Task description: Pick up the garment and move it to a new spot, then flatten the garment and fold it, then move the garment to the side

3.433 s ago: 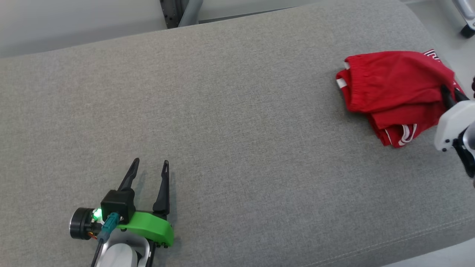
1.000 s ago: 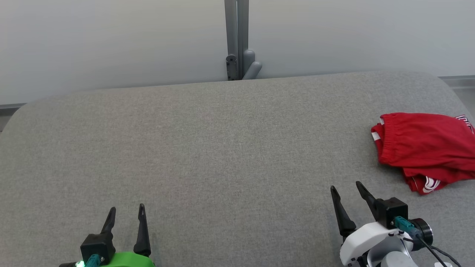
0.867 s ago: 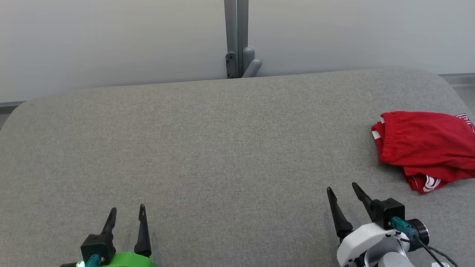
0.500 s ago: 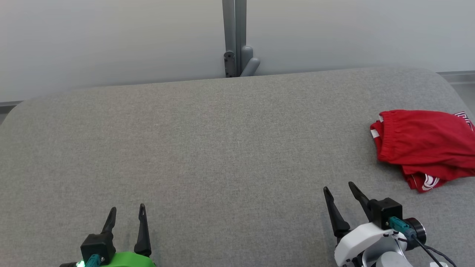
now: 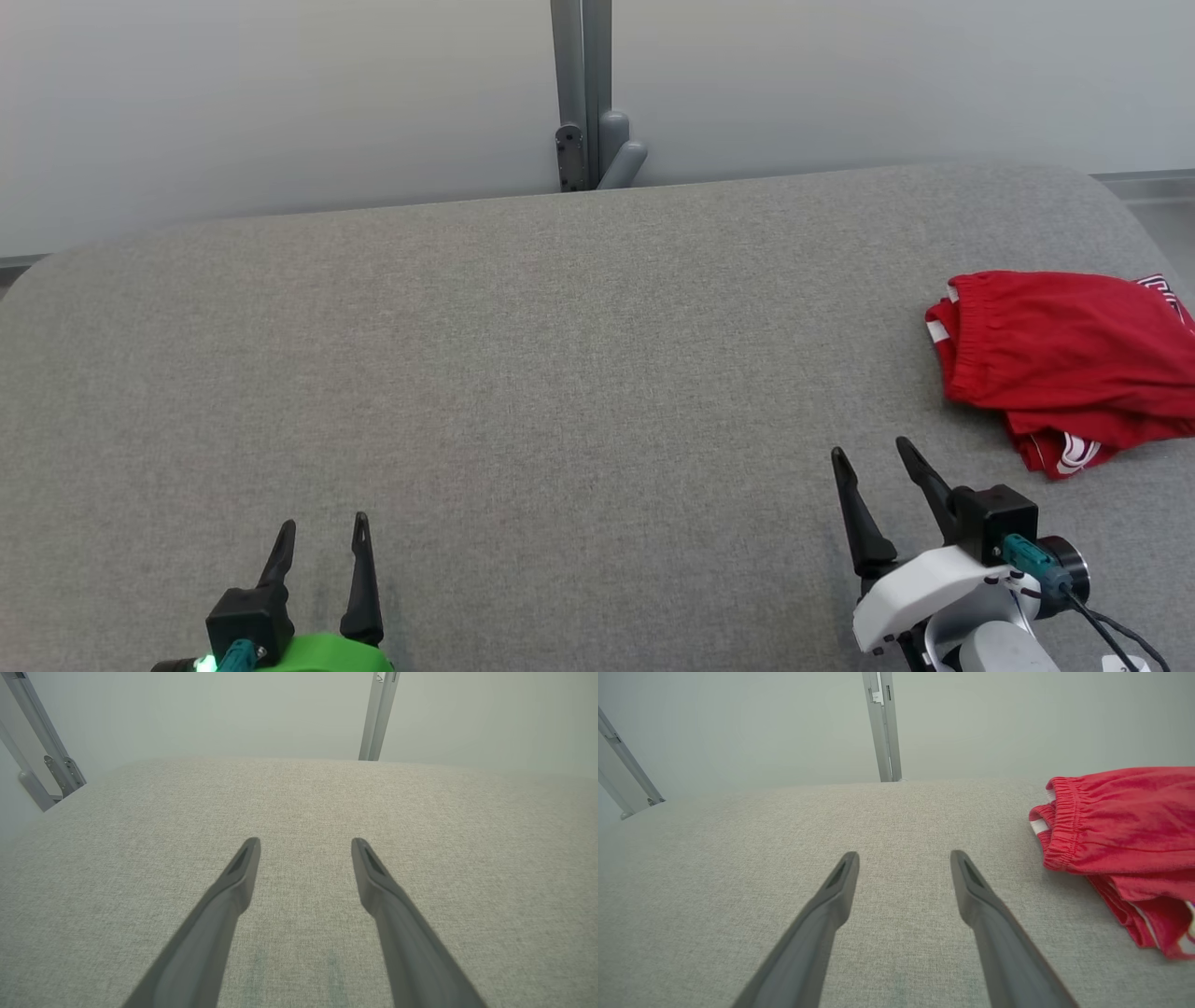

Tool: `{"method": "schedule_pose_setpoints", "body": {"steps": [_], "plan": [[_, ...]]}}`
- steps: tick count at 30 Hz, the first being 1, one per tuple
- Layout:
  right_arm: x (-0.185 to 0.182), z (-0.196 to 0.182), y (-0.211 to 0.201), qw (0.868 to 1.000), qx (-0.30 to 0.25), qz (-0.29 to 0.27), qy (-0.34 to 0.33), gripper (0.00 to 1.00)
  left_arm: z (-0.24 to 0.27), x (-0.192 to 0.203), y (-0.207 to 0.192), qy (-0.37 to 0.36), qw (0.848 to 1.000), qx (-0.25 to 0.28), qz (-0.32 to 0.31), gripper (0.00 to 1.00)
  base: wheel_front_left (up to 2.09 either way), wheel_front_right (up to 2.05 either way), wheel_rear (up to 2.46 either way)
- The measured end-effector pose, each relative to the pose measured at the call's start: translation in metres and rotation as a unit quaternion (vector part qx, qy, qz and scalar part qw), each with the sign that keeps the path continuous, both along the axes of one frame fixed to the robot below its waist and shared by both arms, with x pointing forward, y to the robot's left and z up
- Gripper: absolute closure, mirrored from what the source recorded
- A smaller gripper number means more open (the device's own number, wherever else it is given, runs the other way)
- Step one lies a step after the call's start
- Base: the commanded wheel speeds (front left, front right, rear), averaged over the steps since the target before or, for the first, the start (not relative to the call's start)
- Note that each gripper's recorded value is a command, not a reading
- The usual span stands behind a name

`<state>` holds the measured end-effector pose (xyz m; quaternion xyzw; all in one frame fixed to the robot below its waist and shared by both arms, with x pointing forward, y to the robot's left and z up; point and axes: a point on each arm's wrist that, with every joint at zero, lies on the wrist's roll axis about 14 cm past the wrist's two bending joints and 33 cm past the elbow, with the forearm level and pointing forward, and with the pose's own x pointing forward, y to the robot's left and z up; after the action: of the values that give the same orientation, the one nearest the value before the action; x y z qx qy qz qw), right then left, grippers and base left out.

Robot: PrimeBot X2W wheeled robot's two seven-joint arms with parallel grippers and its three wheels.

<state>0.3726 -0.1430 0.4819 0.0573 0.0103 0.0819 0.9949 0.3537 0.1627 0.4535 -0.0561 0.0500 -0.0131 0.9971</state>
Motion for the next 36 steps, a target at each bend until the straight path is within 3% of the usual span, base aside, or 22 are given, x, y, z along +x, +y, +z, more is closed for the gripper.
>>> {"method": "schedule_pose_setpoints", "body": {"steps": [36], "plan": [[-0.0028, -0.0046, 0.0003, 1.000, -0.016, 0.003, 0.005, 0.00, -0.0029, -0.0017, 0.0005, 0.005, 1.000, -0.001, 0.001, 0.00, 0.00, 0.00, 0.00]]}}
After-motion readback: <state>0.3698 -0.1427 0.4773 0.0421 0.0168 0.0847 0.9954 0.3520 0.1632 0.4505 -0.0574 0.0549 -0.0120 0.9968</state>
